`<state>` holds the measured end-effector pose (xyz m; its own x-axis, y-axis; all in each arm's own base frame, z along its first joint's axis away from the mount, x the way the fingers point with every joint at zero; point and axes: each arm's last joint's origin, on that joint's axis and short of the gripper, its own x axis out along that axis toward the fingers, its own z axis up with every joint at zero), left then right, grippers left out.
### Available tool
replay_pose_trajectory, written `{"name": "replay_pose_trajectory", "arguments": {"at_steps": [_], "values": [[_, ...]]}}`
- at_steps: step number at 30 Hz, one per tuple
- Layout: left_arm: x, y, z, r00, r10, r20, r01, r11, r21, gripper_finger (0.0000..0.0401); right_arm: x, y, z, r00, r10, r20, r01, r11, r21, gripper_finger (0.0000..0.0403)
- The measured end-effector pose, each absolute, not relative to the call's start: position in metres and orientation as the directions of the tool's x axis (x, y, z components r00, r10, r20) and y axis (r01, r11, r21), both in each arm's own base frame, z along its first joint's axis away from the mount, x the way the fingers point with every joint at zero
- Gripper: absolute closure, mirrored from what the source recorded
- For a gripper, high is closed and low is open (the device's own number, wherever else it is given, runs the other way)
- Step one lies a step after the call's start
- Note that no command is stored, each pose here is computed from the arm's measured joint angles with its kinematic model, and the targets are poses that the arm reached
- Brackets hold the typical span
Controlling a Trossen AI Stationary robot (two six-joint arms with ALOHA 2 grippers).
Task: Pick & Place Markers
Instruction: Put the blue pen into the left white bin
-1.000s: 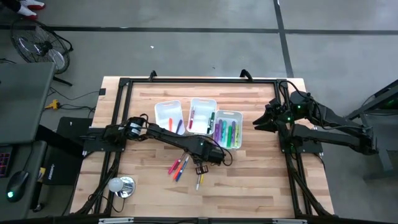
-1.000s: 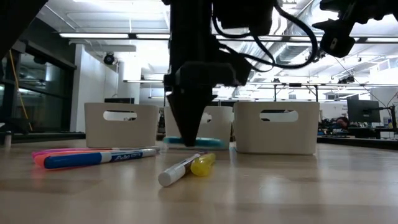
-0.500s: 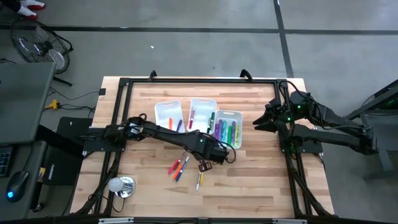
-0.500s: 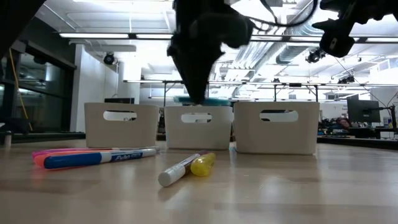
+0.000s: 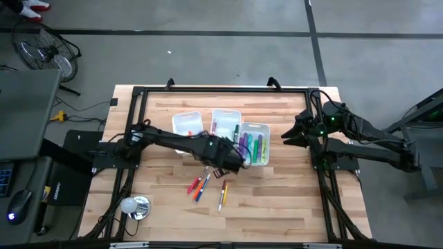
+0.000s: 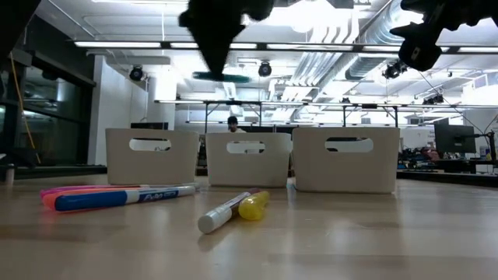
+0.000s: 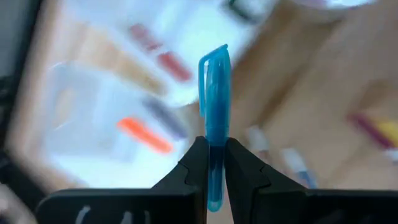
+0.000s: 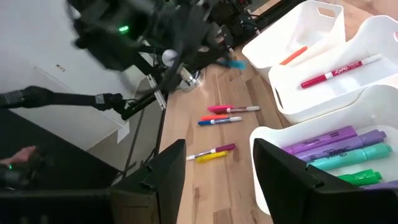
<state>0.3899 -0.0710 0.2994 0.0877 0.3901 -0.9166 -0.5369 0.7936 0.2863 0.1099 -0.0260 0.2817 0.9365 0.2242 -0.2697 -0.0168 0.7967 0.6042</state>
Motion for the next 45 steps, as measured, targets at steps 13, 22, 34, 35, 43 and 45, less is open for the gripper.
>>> {"name": "replay_pose_trajectory", "arguments": {"at_steps": [13, 22, 34, 35, 43, 45], "values": [[0.334, 0.007, 0.287, -0.075, 0.355, -0.932, -0.762, 0.582, 0.283, 0.0376, 0.110, -0.026, 0.282, 0.936, 0.224, -0.270, -0.018, 0.799, 0.601, 0.0226], [0.299, 0.045, 0.242, -0.021, 0.156, -0.988, -0.938, 0.338, 0.074, 0.0368, 0.110, -0.026, 0.281, 0.935, 0.224, -0.275, -0.021, 0.808, 0.589, 0.0226], [0.302, 0.079, 0.230, 0.056, 0.121, -0.991, -0.998, 0.036, -0.052, 0.0366, 0.110, -0.026, 0.281, 0.934, 0.222, -0.279, -0.018, 0.810, 0.586, 0.0226], [0.302, 0.079, 0.230, 0.051, 0.117, -0.992, -0.999, 0.010, -0.051, 0.0366, 0.110, -0.026, 0.281, 0.934, 0.223, -0.280, -0.018, 0.810, 0.586, 0.0226], [0.307, 0.082, 0.230, 0.096, 0.163, -0.982, -0.983, -0.141, -0.120, 0.0365, 0.110, -0.026, 0.280, 0.936, 0.211, -0.283, -0.007, 0.813, 0.583, 0.0226], [0.311, 0.083, 0.221, 0.075, 0.171, -0.982, -0.982, -0.158, -0.103, 0.0365, 0.110, -0.026, 0.280, 0.937, 0.205, -0.284, -0.002, 0.814, 0.581, 0.0226]]}}
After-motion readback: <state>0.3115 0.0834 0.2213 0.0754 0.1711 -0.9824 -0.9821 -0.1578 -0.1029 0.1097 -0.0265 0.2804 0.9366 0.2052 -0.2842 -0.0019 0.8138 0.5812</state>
